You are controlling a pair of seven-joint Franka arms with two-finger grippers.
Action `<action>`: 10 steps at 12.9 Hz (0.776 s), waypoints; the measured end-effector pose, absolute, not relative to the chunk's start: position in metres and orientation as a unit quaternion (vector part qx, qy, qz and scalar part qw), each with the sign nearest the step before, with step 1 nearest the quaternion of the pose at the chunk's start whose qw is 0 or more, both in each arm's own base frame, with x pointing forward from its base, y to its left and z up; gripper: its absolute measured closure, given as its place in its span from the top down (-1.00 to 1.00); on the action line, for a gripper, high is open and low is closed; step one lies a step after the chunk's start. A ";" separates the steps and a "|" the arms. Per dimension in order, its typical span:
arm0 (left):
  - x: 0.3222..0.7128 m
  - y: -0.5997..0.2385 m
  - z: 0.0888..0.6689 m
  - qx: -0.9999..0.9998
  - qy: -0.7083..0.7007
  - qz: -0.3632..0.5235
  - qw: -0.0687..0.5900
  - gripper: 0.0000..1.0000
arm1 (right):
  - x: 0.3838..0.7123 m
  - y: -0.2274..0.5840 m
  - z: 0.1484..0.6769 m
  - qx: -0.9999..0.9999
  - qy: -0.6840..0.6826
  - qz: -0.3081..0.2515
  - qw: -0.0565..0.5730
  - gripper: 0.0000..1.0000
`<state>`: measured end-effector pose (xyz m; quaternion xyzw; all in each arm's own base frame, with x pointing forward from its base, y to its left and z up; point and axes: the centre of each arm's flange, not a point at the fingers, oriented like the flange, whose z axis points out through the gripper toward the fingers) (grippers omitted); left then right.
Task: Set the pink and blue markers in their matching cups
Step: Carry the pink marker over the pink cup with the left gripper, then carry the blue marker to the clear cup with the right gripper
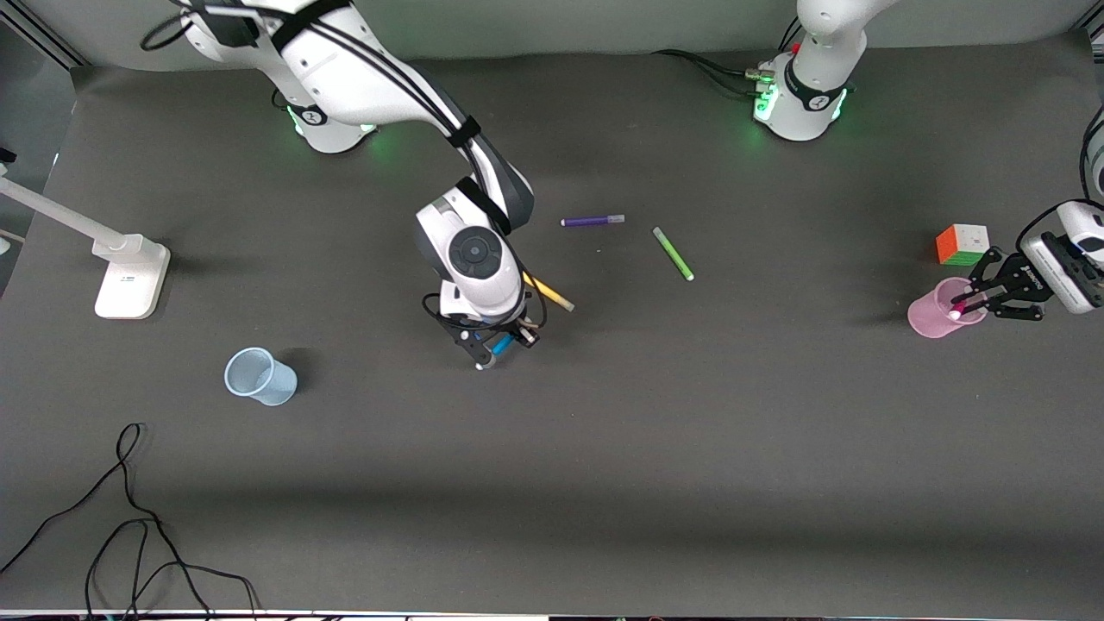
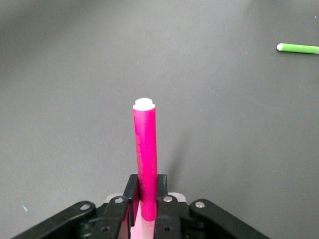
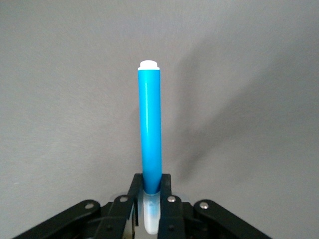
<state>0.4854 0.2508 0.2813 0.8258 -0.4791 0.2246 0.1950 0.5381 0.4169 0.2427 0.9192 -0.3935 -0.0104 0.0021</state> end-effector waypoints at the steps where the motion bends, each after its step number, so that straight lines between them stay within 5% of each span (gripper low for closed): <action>1: 0.484 0.253 0.274 0.816 -0.485 0.243 0.197 -0.64 | 0.543 0.410 0.267 0.921 -0.389 -0.012 0.007 -0.66; 10: 0.470 0.266 0.251 0.793 -0.492 0.281 0.224 -0.64 | 0.578 0.264 0.453 0.972 -0.226 -0.047 0.044 -0.66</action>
